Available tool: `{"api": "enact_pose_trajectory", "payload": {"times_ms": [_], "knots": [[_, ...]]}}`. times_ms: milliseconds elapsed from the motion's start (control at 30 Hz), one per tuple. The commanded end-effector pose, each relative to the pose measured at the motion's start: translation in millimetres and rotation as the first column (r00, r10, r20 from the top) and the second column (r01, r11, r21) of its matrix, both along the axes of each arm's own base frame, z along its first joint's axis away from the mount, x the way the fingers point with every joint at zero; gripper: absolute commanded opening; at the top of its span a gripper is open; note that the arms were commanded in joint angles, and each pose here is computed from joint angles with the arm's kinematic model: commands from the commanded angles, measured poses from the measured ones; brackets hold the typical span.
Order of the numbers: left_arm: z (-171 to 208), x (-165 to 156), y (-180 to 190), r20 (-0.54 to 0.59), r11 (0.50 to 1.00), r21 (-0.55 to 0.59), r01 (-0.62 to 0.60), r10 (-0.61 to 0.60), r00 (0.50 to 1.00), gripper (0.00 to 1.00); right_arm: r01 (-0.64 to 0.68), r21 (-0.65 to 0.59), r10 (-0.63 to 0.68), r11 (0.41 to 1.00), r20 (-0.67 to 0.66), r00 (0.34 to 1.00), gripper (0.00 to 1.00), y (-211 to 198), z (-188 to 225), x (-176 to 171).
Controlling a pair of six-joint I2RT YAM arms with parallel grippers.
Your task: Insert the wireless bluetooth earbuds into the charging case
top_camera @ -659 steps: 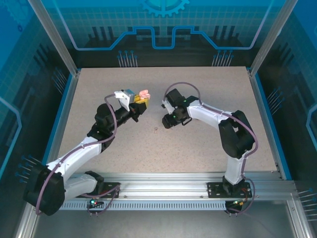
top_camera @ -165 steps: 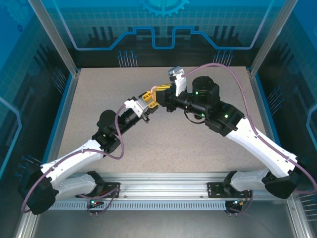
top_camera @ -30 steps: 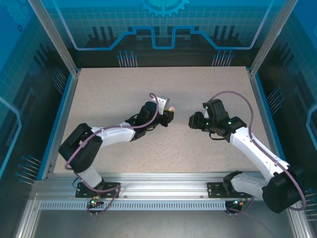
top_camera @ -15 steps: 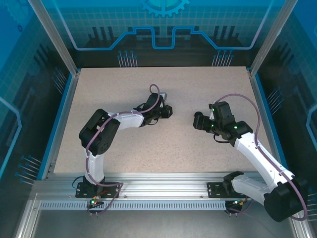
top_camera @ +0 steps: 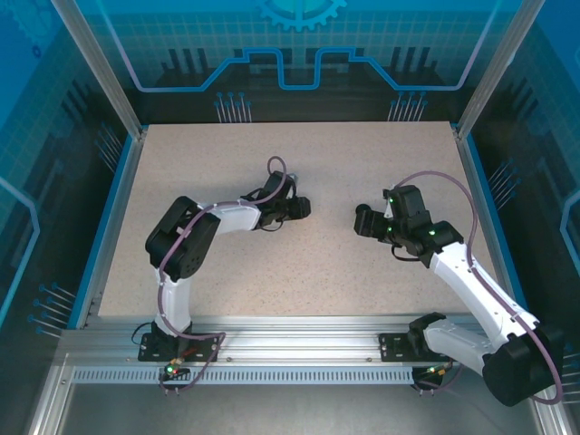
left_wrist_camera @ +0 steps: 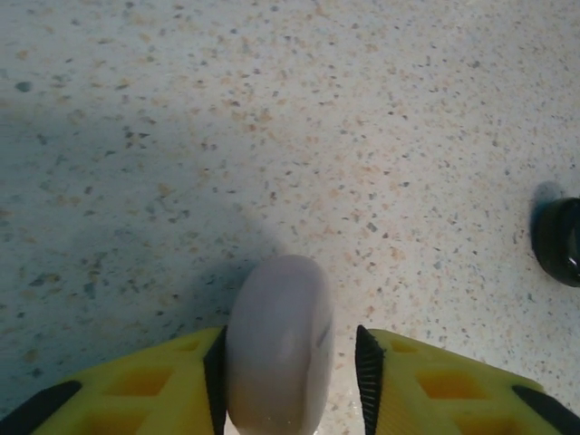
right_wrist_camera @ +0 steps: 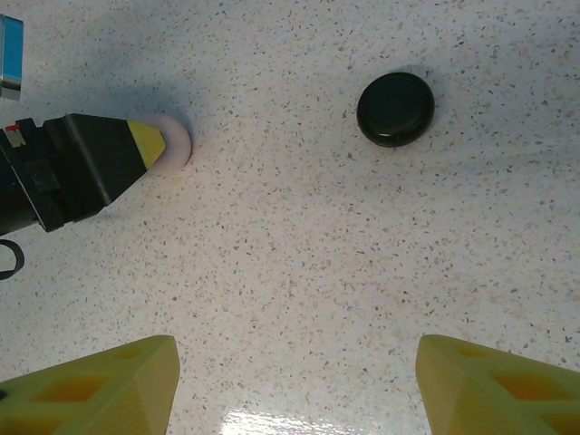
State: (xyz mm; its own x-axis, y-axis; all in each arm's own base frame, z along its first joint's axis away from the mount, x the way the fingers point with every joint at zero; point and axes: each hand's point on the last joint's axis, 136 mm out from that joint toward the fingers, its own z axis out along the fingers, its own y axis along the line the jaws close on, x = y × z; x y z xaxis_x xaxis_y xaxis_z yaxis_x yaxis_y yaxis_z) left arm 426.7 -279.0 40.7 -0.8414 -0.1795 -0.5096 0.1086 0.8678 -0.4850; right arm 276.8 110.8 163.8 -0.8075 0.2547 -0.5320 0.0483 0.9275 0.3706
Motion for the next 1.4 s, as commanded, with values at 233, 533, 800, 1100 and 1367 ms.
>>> {"api": "enact_pose_trajectory", "payload": {"times_ms": [233, 533, 800, 1100, 1367], "knots": [[22.0, -3.0, 60.5, 0.034, 0.994, 0.039, -0.098, 0.096, 0.995, 0.64, 0.008, -0.003, -0.007, 1.000, 0.066, 0.998, 0.77, -3.2, 37.1, 13.3], [108.8, -7.2, 123.6, 0.324, 0.968, 0.147, -0.204, 0.148, 0.935, 0.99, 0.113, -0.168, -0.091, 0.979, 0.131, 0.987, 1.00, -33.0, 52.9, 41.1], [174.1, -39.2, 168.1, 0.688, 0.927, 0.190, -0.324, 0.110, 0.717, 0.99, 0.308, -0.438, -0.170, 0.845, 0.327, 0.930, 1.00, -85.6, 40.9, 77.6], [165.9, -71.6, 204.3, 0.752, 0.852, 0.337, -0.402, 0.013, 0.659, 0.99, 0.427, -0.584, -0.244, 0.690, 0.369, 0.897, 1.00, -135.6, -1.0, 98.7], [120.7, -69.9, 247.2, 0.721, 0.777, 0.360, -0.516, 0.119, 0.683, 0.99, 0.389, -0.605, -0.163, 0.695, 0.394, 0.905, 1.00, -135.0, -34.6, 116.3]]}}
